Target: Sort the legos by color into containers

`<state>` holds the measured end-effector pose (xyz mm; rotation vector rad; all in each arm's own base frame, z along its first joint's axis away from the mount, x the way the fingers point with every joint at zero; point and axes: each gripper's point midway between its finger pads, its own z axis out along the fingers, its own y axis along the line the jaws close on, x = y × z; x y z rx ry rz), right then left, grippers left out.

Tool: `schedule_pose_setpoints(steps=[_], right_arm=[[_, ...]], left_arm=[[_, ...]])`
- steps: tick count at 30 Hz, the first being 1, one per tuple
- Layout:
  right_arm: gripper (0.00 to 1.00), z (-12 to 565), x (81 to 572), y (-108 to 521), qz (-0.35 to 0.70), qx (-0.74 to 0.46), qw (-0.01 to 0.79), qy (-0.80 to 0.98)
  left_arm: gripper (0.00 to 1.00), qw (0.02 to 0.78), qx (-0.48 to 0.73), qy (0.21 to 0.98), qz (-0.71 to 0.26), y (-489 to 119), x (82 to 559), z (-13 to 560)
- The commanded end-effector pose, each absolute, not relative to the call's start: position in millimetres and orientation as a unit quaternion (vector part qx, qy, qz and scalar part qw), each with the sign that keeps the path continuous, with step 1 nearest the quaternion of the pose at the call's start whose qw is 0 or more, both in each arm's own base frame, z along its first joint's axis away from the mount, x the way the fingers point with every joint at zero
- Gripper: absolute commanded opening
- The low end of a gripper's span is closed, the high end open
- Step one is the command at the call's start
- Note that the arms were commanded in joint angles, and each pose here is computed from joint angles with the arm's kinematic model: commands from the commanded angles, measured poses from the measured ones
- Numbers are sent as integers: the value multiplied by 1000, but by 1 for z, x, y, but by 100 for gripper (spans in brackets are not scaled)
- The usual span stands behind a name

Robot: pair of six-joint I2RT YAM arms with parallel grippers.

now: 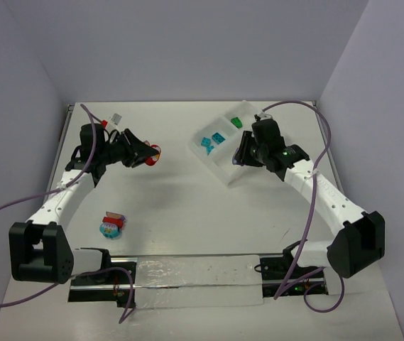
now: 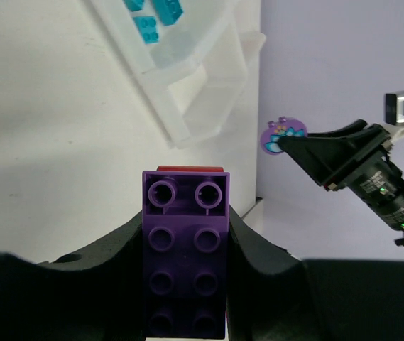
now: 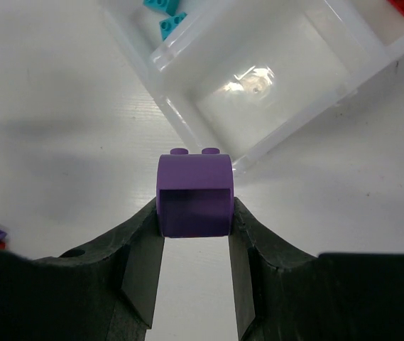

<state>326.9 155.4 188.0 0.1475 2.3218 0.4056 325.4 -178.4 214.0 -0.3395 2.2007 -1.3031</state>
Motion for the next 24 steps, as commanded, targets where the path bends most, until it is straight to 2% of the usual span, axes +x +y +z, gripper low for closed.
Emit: schedule_pose_setpoints(steps=[1, 13, 17, 24], right_arm=[[0, 217, 342, 148, 144, 76, 416, 895], [0, 216, 354, 128, 124, 124, 413, 894], [0, 216, 363, 122, 127, 139, 408, 894], [0, 218, 375, 135, 155, 120, 403, 894]], left_arm=[[0, 325, -119, 823, -450, -165, 329, 236], [0, 351, -153, 844, -375, -140, 321, 232], [0, 362, -176, 854, -329, -125, 328, 224], [0, 361, -197, 855, -315, -121, 346, 214]])
